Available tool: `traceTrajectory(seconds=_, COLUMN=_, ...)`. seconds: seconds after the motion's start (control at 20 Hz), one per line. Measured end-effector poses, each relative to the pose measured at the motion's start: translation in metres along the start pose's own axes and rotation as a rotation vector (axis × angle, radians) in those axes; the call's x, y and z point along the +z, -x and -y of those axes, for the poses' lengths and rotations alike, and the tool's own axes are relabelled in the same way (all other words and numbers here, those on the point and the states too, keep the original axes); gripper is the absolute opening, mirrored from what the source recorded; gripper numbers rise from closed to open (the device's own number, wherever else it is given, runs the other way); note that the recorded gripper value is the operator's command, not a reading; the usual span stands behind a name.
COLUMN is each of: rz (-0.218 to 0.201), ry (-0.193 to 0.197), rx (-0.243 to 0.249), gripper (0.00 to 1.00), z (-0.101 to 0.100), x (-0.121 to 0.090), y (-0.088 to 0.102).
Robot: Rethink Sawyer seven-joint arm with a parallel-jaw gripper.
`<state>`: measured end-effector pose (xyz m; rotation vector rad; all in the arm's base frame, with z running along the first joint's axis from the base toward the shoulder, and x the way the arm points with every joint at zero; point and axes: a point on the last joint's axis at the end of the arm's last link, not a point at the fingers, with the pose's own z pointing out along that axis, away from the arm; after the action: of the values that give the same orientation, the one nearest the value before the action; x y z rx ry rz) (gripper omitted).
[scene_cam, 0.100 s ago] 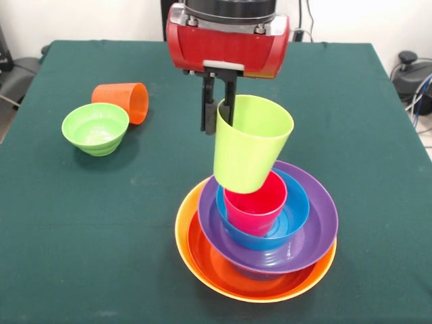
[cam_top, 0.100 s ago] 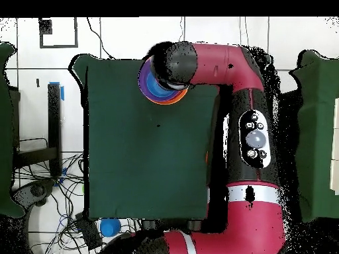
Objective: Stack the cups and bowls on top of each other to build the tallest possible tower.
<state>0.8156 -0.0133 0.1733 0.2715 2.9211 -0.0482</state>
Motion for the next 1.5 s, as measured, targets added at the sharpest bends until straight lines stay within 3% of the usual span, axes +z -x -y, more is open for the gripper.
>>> traceTrajectory(seconds=0.45, rz=0.001, ry=-0.007, rx=-0.016, gripper=0.0, z=-0.0108, x=-0.0003, y=-0.0033)
traceTrajectory(seconds=0.95, rz=-0.002, ry=-0.014, rx=-0.004, gripper=0.0, z=-0.0048, x=-0.0008, y=-0.0034)
traceTrajectory(seconds=1.5, rz=0.037, ry=-0.001, rx=0.013, gripper=0.0, z=-0.0032, x=-0.0022, y=0.003)
